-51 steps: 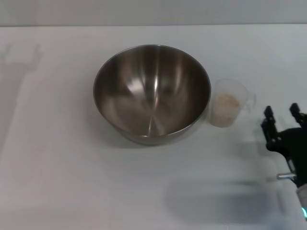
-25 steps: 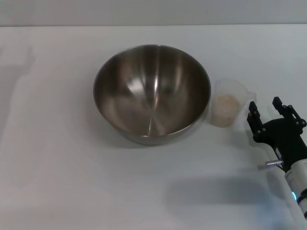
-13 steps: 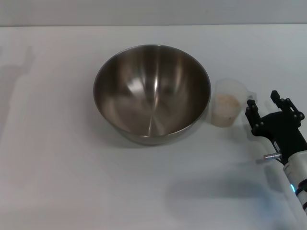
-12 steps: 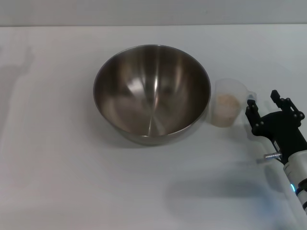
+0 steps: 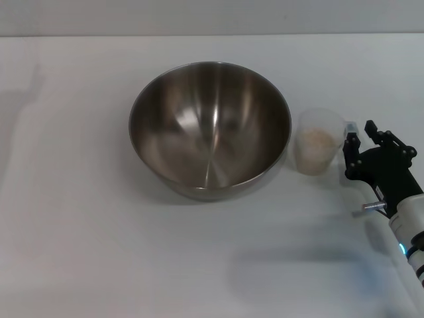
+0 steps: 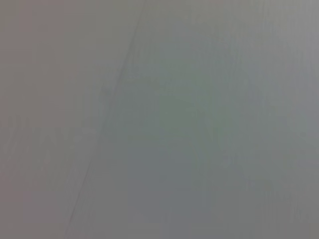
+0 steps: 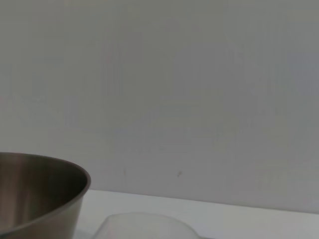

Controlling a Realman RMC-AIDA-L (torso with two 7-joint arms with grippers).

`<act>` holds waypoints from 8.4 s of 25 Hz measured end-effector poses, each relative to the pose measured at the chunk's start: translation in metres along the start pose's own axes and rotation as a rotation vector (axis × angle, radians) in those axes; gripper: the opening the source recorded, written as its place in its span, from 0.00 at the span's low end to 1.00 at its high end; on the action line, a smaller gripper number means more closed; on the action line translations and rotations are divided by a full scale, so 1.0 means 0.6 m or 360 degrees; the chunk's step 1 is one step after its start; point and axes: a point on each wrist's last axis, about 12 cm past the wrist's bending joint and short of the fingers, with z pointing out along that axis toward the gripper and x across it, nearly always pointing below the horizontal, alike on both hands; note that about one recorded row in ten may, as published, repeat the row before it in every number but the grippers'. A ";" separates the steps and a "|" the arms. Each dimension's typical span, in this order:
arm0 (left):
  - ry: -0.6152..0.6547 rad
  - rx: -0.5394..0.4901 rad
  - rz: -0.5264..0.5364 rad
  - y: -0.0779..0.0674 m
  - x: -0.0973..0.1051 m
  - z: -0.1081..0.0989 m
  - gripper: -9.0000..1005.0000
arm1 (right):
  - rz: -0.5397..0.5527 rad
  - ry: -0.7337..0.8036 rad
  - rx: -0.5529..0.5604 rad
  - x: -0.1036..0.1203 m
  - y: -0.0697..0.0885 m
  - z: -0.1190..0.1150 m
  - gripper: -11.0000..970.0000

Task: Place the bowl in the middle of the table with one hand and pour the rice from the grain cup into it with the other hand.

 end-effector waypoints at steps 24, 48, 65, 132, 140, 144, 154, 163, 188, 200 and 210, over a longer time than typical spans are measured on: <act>0.0025 -0.0020 0.0022 0.005 0.003 -0.005 0.81 | 0.0036 -0.0104 0.0078 -0.019 -0.015 0.021 0.03; 0.0004 -0.0003 -0.0004 -0.001 0.002 -0.002 0.81 | -0.1293 -0.0892 0.0045 -0.147 0.027 0.095 0.03; -0.0051 0.0012 -0.0015 -0.011 -0.008 0.006 0.81 | -0.2413 -0.1167 -0.0165 -0.148 0.058 0.127 0.03; -0.0129 -0.0040 -0.0013 -0.023 -0.006 -0.005 0.81 | 0.0346 -0.0042 0.0085 -0.069 -0.015 0.131 0.04; -0.0159 -0.0031 -0.0019 -0.027 -0.009 -0.011 0.81 | 0.0312 0.0040 0.0060 -0.065 -0.017 0.143 0.04; -0.0161 -0.0036 -0.0019 -0.027 -0.009 -0.013 0.81 | 0.0261 0.0101 0.0026 -0.064 -0.018 0.156 0.05; -0.0166 -0.0040 -0.0017 -0.027 -0.011 -0.015 0.81 | 0.0215 0.0126 -0.0008 -0.058 -0.017 0.153 0.21; -0.0170 -0.0030 -0.0011 -0.026 -0.013 -0.011 0.81 | 0.0173 0.0147 -0.0018 -0.042 -0.020 0.133 0.28; -0.0115 -0.0090 0.0042 -0.001 -0.014 -0.050 0.81 | 0.0073 -0.0884 0.0245 -0.120 -0.080 0.029 0.38; 0.0102 -0.0091 0.0155 -0.009 0.033 -0.082 0.81 | -0.0074 -0.1028 0.0335 -0.175 -0.118 0.097 0.44; 0.0137 -0.0060 0.0187 -0.022 0.047 -0.079 0.81 | -0.0079 -0.1032 0.0292 -0.190 -0.113 0.121 0.44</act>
